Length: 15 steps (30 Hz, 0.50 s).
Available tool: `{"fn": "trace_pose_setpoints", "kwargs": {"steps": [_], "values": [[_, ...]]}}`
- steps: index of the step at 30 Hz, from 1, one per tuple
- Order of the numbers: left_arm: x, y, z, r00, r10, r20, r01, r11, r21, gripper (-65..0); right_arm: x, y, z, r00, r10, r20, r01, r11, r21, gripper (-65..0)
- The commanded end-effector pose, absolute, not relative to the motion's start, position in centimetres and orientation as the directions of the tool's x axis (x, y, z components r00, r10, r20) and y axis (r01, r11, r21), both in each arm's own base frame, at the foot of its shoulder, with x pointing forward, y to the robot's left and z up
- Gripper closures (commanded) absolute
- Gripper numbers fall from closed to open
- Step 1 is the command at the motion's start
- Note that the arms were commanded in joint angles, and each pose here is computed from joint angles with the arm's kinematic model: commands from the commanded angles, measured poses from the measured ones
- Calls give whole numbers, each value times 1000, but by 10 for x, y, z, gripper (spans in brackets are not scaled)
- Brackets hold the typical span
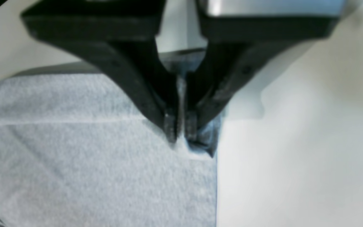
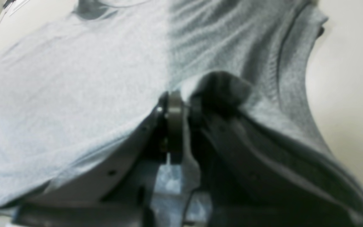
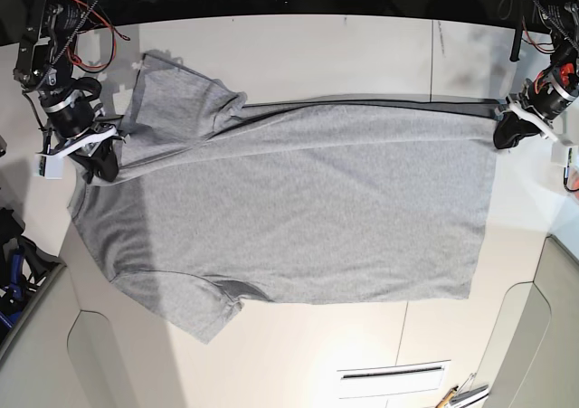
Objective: Fold the T-shirt properly
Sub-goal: 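Lift and pull the grasped shirt edge toward the robot with both grippers, then release the right gripper and regrasp the shirt edge near the sleeve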
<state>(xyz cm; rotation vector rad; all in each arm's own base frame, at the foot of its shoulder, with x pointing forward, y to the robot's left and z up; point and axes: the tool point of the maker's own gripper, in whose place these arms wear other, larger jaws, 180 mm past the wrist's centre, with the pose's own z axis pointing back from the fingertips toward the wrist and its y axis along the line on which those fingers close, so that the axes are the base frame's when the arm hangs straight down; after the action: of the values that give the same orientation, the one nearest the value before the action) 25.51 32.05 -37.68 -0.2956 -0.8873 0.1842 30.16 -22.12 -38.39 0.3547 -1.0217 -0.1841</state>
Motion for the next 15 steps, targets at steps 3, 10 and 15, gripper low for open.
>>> {"fn": "trace_pose_setpoints", "kwargs": {"steps": [3, 10, 15], "values": [[264, 327, -362, 581, 268, 768, -22, 949, -315, 0, 310, -228, -369, 464, -308, 831, -29, 932, 362, 0], [266, 324, -356, 558, 302, 773, -17, 935, -353, -230, 311, -227, -366, 459, -306, 834, -34, 932, 361, -332], [267, 322, -354, 551, 314, 773, -13, 930, -368, -235, 312, -232, -348, 448, -275, 851, -45, 943, 328, -371]]}}
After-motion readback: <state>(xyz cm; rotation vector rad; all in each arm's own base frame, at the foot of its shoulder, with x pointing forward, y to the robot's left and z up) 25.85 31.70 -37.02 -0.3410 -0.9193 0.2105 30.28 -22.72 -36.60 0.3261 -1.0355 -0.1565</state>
